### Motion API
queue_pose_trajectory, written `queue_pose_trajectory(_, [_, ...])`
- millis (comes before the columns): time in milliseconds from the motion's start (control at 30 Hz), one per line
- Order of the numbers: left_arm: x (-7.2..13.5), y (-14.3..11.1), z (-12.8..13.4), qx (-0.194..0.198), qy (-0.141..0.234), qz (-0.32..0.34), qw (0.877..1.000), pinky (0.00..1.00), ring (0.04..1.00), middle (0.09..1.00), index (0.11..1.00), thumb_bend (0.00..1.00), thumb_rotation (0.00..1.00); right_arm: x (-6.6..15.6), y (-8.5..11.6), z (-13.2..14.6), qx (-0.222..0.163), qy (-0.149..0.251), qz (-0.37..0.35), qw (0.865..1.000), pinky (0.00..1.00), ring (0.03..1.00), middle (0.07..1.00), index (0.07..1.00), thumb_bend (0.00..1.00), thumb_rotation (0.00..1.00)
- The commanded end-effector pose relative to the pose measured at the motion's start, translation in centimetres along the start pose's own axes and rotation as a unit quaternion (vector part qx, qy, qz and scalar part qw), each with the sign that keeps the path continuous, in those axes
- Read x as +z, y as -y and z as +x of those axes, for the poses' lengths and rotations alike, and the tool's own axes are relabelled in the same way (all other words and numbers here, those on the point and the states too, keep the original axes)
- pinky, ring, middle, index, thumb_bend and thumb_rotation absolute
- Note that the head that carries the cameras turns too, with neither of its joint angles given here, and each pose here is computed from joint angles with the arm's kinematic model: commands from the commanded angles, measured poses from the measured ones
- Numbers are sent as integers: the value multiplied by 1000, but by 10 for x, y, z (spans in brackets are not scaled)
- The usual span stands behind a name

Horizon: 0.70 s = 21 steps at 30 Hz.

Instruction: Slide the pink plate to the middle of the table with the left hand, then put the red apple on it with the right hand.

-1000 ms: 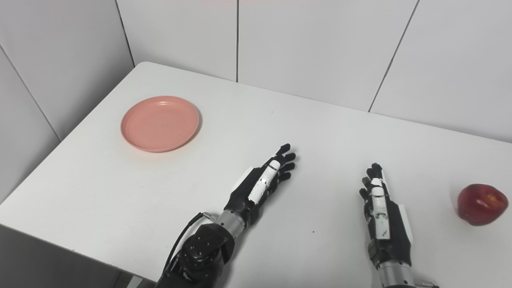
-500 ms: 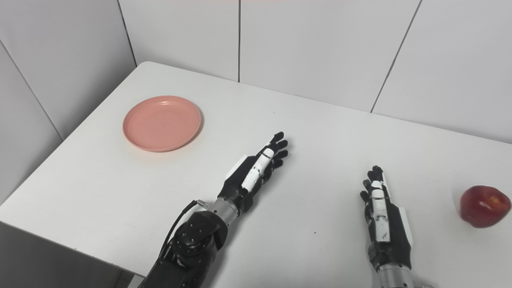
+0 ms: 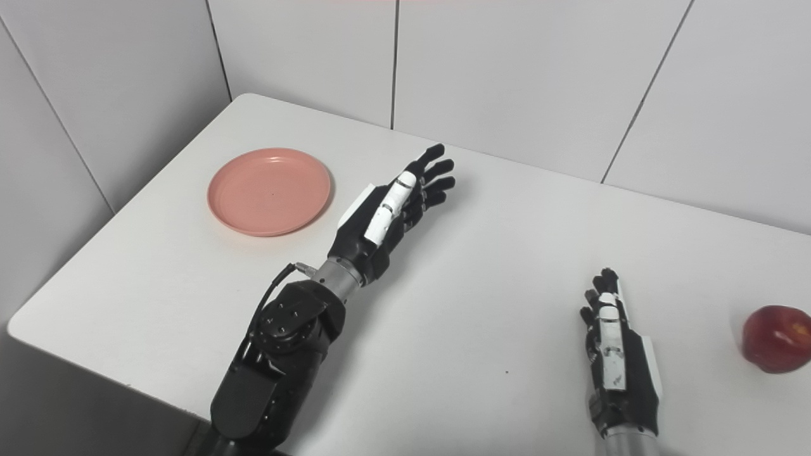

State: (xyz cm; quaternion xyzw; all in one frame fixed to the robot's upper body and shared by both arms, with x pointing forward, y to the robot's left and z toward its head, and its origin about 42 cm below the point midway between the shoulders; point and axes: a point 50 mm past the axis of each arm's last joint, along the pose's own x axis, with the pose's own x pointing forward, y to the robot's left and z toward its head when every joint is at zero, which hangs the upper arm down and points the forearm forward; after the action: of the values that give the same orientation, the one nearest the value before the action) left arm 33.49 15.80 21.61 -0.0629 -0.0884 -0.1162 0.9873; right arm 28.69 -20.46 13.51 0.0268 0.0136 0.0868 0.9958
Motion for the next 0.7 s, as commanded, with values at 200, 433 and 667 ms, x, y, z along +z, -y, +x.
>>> queue_pose_trajectory(200, [52,-25,23,25,86,23,996,893,905,917,903,401,1000,16,-2,7,8,54,1,999,1000,1000,1000,1000,131,1000])
queue_pose_trajectory(433, [74,-53,30,72,116,39,990,883,896,905,886,414,1000,16,-3,7,8,54,2,999,1000,1000,1000,1000,143,1000])
queue_pose_trajectory(667, [86,-96,31,124,136,50,982,872,891,902,885,401,1000,17,-3,6,7,51,-2,999,1000,1000,1000,1000,147,1000])
